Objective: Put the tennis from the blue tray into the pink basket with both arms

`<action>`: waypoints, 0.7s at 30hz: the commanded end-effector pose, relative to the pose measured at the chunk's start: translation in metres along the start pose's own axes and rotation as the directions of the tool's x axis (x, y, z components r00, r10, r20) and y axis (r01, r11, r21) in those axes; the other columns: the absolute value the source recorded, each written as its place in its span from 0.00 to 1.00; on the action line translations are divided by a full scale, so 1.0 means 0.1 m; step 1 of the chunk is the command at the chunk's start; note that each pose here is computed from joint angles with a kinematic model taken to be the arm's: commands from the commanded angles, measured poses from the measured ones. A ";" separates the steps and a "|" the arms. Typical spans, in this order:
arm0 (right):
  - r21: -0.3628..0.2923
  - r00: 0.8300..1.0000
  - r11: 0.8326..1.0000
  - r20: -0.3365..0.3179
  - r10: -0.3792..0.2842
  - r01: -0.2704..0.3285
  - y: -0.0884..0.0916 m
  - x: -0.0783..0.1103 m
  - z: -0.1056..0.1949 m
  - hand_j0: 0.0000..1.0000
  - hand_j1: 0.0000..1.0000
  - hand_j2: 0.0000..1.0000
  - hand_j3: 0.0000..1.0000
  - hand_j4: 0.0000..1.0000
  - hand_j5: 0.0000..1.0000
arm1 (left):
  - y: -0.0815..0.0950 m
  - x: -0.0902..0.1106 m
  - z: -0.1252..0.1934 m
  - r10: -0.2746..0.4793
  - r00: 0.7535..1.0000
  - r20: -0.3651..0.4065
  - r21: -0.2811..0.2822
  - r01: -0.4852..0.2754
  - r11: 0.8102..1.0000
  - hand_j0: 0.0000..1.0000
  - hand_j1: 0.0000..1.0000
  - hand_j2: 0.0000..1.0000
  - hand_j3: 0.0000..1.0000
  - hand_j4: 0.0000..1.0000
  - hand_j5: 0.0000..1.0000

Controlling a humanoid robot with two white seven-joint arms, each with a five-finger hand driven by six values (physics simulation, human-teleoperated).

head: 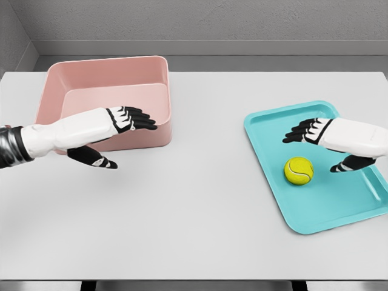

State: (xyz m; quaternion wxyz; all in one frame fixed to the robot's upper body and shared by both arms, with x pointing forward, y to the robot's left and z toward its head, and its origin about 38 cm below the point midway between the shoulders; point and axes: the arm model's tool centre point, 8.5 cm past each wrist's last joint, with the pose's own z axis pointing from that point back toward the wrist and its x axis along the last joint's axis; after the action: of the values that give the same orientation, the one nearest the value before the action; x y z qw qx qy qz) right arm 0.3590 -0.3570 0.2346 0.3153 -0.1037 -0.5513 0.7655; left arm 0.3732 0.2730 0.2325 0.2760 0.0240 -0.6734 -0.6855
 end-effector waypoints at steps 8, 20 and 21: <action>-0.005 1.000 1.000 0.009 -0.019 0.019 0.04 0.02 -0.03 1.00 1.00 1.00 1.00 1.00 1.00 | -0.01 -0.01 0.02 0.020 1.000 -0.001 0.008 -0.020 1.000 1.00 1.00 1.00 1.00 1.00 1.00; 0.037 0.994 0.994 -0.037 -0.102 0.103 0.36 -0.20 -0.12 1.00 1.00 1.00 1.00 1.00 1.00 | 0.00 -0.05 0.22 0.026 0.999 -0.048 -0.018 -0.027 0.999 1.00 1.00 1.00 1.00 1.00 1.00; 0.034 0.993 0.993 -0.040 -0.108 0.109 0.37 -0.22 -0.13 1.00 1.00 1.00 1.00 1.00 1.00 | 0.02 -0.06 0.27 0.032 0.998 -0.056 -0.017 -0.033 0.999 1.00 1.00 1.00 1.00 1.00 1.00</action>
State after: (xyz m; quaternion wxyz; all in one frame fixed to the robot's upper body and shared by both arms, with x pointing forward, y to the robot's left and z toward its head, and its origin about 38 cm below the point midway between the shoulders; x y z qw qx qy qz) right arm 0.3657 -0.3604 0.1959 0.3549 -0.0789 -0.5377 0.7608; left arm 0.3686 0.2942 0.2312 0.2999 0.0279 -0.6599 -0.6883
